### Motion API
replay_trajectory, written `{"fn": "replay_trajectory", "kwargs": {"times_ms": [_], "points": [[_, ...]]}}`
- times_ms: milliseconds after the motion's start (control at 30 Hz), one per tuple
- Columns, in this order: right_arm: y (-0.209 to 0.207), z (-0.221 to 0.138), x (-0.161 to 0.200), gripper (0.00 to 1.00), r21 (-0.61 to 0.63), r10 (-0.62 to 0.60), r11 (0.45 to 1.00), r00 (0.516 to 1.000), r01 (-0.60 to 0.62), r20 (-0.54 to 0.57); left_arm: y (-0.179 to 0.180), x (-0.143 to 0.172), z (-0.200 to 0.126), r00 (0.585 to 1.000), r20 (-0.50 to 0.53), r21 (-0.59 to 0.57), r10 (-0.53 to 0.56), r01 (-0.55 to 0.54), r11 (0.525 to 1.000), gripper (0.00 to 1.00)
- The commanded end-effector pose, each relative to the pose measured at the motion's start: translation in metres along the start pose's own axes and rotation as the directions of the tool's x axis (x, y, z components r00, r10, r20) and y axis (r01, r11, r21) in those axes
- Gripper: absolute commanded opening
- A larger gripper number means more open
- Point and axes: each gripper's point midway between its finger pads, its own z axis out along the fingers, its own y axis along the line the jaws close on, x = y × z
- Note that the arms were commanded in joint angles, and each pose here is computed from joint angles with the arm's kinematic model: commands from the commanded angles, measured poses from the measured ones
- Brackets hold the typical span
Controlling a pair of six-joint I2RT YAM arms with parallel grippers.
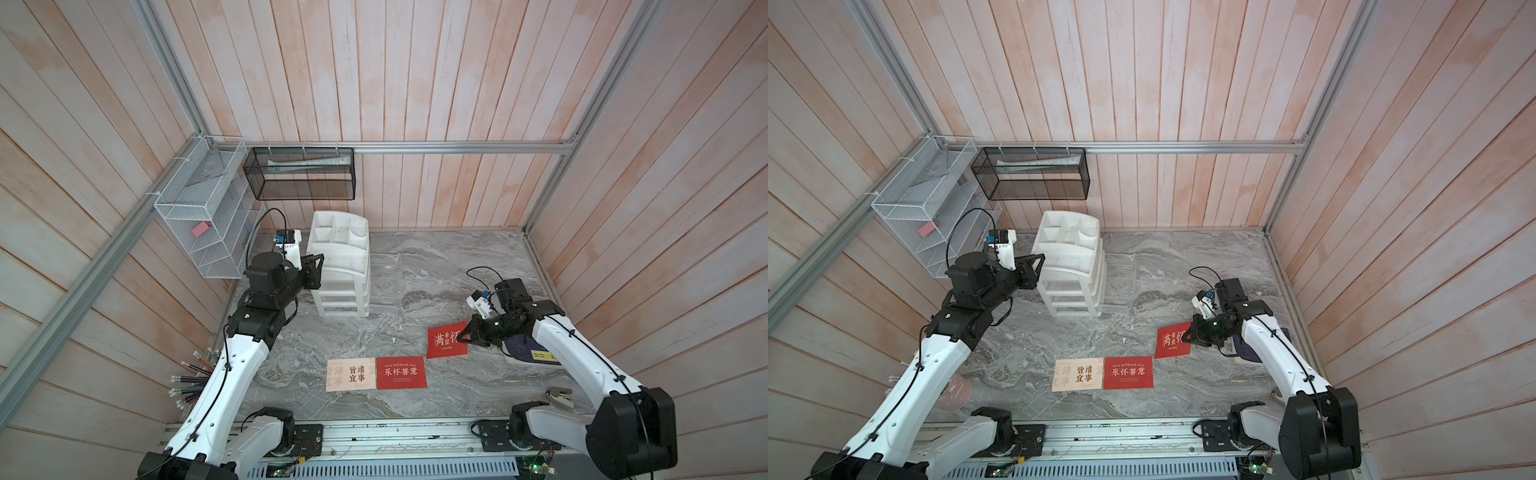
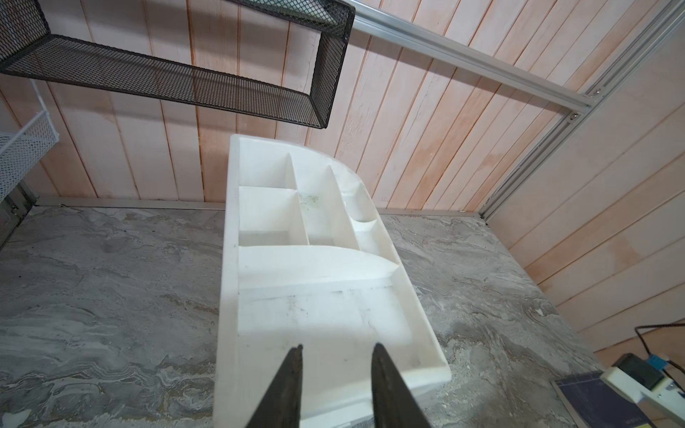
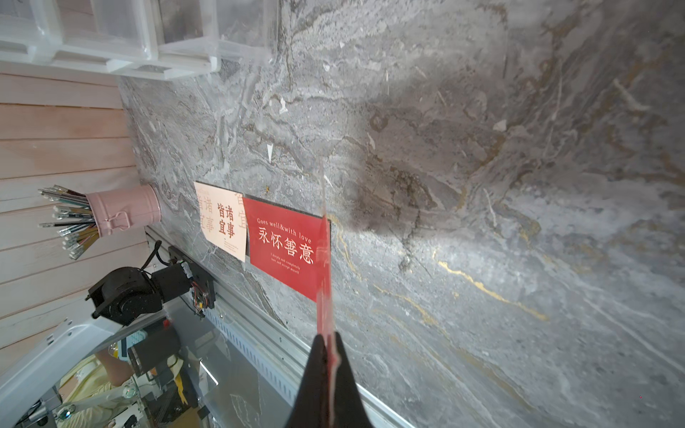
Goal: Take the postcards out of the drawer
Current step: Place the postcard at the center of the board.
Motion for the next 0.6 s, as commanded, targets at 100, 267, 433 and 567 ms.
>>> {"fn": "replay_trajectory", "kwargs": {"times_ms": [100,267,433,567], "points": [[-0.007,-0.002,0.032,0.00,0.094,0.033,0.995,0.992,-0.021,-0.121,0.000,0.003,-0.004,1.000,0.003,0.040,0.010,-0.010,0.999,0.33],[-0.006,-0.001,0.040,0.00,0.106,0.028,0.994,0.992,-0.015,-0.125,0.000,0.006,-0.001,1.000,0.001,0.055,-0.004,0.004,0.998,0.33],[-0.004,0.009,0.051,0.00,0.106,0.009,0.994,0.986,0.010,-0.169,0.000,0.007,-0.001,1.000,-0.005,0.055,-0.003,0.004,0.998,0.33],[-0.008,0.013,0.055,0.00,0.116,0.017,0.993,0.985,0.003,-0.173,0.000,0.006,-0.002,1.000,0.000,0.054,-0.002,0.002,0.999,0.33]]}}
